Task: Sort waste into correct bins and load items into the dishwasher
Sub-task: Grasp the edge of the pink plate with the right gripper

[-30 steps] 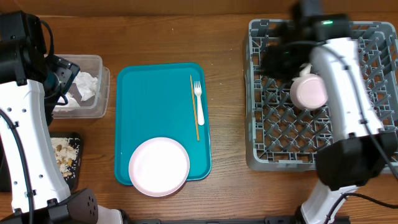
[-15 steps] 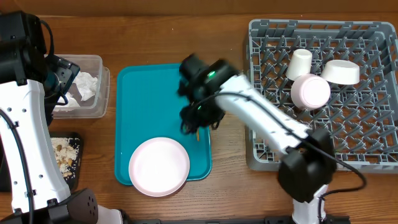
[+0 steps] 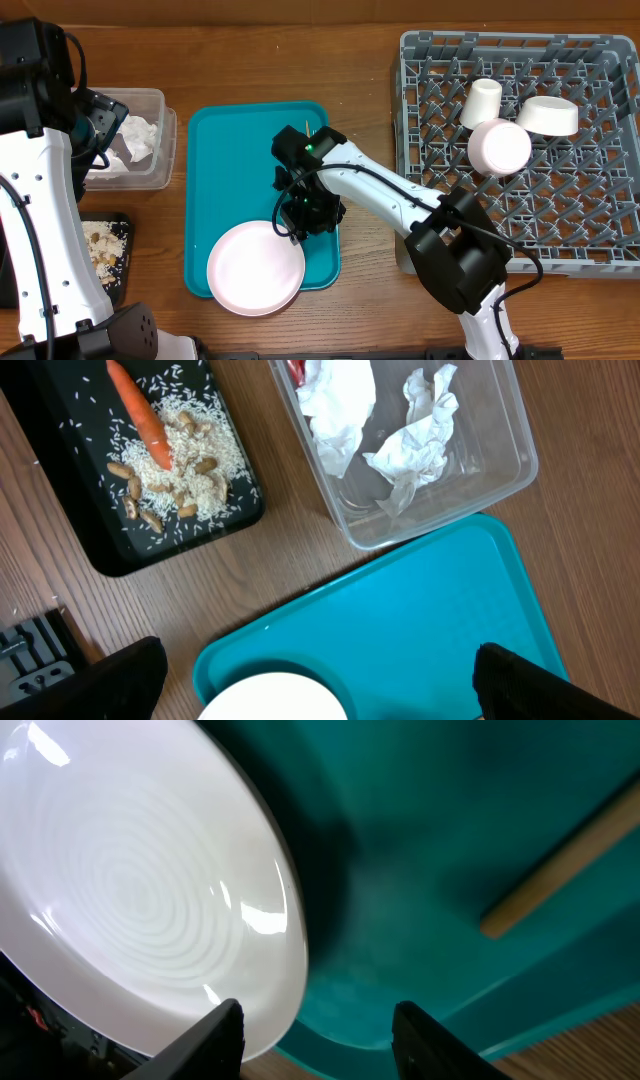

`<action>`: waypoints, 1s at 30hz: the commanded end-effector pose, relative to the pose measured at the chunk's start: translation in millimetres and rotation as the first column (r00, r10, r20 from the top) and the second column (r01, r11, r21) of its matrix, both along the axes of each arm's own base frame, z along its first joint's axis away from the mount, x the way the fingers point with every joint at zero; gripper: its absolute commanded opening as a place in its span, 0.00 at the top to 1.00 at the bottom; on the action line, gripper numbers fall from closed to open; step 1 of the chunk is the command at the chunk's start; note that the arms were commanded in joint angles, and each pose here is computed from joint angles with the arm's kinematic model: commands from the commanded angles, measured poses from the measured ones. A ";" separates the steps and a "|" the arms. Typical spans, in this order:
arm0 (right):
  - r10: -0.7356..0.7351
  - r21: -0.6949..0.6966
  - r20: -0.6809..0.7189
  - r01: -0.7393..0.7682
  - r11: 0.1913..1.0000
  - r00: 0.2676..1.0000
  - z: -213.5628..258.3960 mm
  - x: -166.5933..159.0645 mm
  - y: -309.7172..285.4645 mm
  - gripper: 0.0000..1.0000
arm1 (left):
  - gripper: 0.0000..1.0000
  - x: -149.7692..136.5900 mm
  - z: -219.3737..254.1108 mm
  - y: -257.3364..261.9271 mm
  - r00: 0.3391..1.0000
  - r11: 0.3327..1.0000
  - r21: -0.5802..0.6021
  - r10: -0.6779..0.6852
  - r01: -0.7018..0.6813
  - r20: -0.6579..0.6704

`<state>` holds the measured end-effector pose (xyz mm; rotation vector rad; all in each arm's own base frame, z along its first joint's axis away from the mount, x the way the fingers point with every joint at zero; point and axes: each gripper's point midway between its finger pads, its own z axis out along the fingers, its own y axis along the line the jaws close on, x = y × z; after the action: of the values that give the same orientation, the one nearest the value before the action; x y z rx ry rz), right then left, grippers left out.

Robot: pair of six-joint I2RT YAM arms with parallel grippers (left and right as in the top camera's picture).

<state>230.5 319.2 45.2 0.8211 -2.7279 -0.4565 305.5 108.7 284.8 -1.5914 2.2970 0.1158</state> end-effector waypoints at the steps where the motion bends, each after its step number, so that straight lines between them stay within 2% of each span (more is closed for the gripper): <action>1: 0.003 0.020 -0.079 -0.001 1.000 0.997 -11.9 -20.0 3.7 0.50 | 0.00 1.3 0.4 2.2 1.000 1.000 -0.001 0.024 -0.024 0.007; 5: -0.019 0.003 -0.092 0.019 1.000 0.996 -16.9 -23.2 1.2 0.50 | 0.00 1.3 0.4 2.2 1.000 1.000 -0.001 0.024 -0.024 0.007; 14: -0.113 -0.030 -0.105 0.110 0.993 0.988 -33.3 -25.4 -0.3 0.59 | 0.00 1.3 0.4 2.1 1.000 1.000 -0.001 0.024 -0.024 0.007; 16: -0.116 -0.029 -0.104 0.114 0.993 0.988 -37.3 -26.0 -1.1 0.65 | 0.00 1.3 0.4 2.2 1.000 1.000 -0.001 0.024 -0.024 0.007; 18: -0.119 -0.025 -0.100 0.117 0.993 0.988 -37.6 -24.8 0.0 0.77 | 0.00 1.4 0.4 2.2 1.000 1.000 -0.001 0.024 -0.024 0.007; 24: -0.136 -0.010 -0.086 0.136 0.991 0.987 -33.9 -18.2 5.4 0.84 | 0.00 1.3 0.4 2.2 1.000 1.000 -0.001 0.024 -0.024 0.007; 27: -0.140 0.011 -0.071 0.141 0.990 0.988 -26.4 -10.4 10.6 0.96 | 0.00 1.3 0.4 2.2 1.000 1.000 -0.001 0.024 -0.024 0.007; 30: -0.152 0.018 -0.066 0.154 0.988 0.986 -20.5 -2.9 10.7 0.96 | 0.00 1.4 0.4 2.1 1.000 1.000 -0.001 0.024 -0.024 0.007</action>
<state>213.9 323.3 15.5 0.5966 -2.7152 -0.4984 305.4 108.7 284.9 -1.5914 2.2970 0.1158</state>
